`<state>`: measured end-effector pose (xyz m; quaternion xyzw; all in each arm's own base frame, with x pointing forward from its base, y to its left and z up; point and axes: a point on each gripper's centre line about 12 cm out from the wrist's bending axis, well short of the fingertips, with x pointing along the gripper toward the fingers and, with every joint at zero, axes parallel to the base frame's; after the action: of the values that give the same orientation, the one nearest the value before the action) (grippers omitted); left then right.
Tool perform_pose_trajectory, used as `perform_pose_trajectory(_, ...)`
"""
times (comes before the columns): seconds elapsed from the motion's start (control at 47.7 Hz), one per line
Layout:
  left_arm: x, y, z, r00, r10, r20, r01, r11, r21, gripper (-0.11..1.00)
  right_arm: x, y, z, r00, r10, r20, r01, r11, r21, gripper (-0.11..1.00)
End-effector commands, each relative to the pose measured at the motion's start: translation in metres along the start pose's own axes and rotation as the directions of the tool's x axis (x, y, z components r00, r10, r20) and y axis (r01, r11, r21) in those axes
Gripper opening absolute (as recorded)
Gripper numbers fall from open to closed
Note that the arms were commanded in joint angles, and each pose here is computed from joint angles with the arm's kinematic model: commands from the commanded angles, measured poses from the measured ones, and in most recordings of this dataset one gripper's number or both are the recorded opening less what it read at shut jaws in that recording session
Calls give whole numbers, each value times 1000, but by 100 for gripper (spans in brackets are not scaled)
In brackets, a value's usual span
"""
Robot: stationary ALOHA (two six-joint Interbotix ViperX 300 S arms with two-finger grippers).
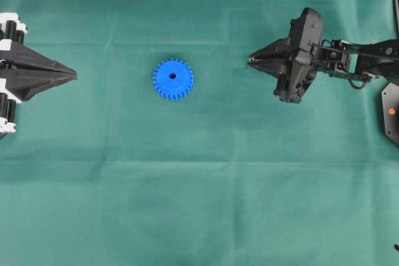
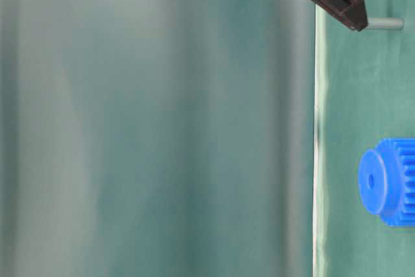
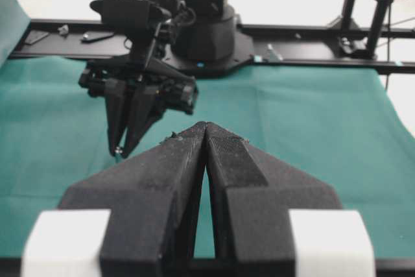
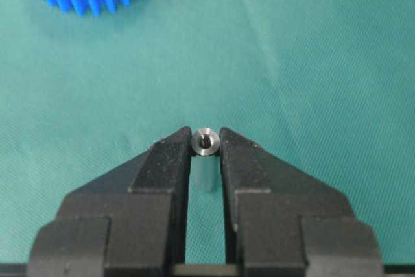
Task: Insert the shaft placed at a random location into the center hole of the medium gear at another random location.
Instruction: 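Lift the held shaft upward with the right gripper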
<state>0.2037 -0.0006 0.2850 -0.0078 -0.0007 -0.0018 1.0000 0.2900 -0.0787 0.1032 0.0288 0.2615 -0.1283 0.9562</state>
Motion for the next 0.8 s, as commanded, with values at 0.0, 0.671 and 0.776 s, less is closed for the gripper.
perform_pose_trajectory(0.0, 3, 0, 7, 1000, -2, 15, 2, 1000, 0, 0, -7, 1, 28, 998, 3, 60, -2, 1000, -5, 14)
perform_pose_trajectory(0.671, 3, 0, 6, 1000, -2, 11, 2, 1000, 0, 0, -27, 7, 74, 999, 25, 43, -24, 1000, -15, 14)
perform_pose_trajectory(0.776, 3, 0, 7, 1000, -2, 12, 2, 1000, 0, 0, -21, 14, 81, 997, 44, 61, -42, 999, -22, 14)
